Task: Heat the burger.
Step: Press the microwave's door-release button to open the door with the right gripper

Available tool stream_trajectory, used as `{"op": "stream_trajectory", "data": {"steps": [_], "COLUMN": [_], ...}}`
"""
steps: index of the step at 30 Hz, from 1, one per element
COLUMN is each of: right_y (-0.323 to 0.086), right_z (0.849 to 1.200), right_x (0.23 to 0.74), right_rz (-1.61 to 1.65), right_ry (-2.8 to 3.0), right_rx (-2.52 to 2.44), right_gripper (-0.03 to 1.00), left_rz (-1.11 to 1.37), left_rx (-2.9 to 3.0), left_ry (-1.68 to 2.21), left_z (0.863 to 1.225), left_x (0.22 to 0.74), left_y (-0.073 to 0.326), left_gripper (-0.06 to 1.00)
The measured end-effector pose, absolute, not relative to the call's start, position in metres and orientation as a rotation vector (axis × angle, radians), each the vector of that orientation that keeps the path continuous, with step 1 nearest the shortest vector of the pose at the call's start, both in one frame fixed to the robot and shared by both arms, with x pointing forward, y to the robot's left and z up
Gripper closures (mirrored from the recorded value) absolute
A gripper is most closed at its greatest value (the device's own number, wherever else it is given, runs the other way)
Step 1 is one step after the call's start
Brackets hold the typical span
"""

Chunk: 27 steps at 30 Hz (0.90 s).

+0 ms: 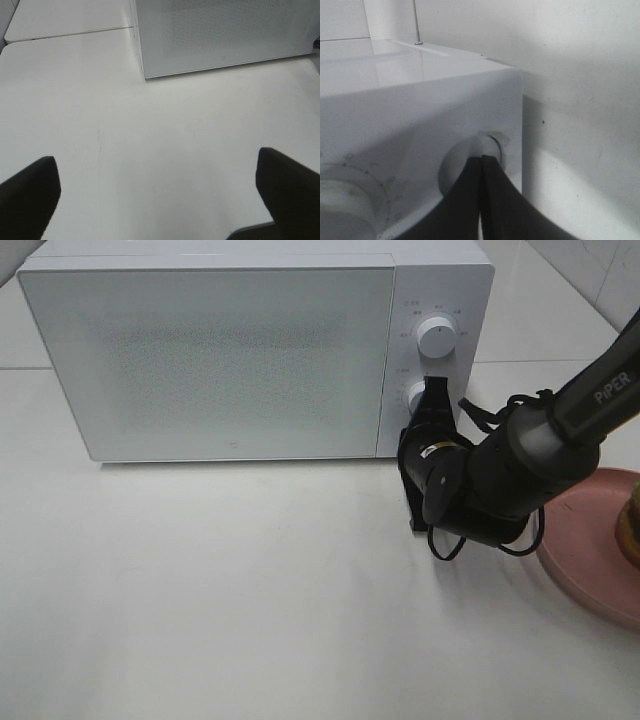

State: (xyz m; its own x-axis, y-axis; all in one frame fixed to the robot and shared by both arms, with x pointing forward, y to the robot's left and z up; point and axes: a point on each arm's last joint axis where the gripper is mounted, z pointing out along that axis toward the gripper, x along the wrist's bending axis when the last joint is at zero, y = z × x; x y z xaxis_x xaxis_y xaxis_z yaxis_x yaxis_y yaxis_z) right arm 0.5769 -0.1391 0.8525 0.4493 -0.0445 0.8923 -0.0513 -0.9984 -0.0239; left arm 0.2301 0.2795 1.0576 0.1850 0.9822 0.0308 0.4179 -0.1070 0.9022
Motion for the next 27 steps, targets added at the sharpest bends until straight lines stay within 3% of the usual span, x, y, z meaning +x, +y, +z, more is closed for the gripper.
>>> {"op": "stream_trajectory", "data": {"steps": [27], "right_y": [-0.139], "right_z": [0.853], "right_x": [0.592], "right_rz": [1.597], "right_ry": [-0.14], "right_rx": [2.678], "right_gripper": [0.95], "left_rz": [0.886], "left_rx": [1.658], "left_ry": [1.348], "left_z": [1.058], "left_x": [0.23], "left_y": [0.28], "left_gripper": [-0.04]}}
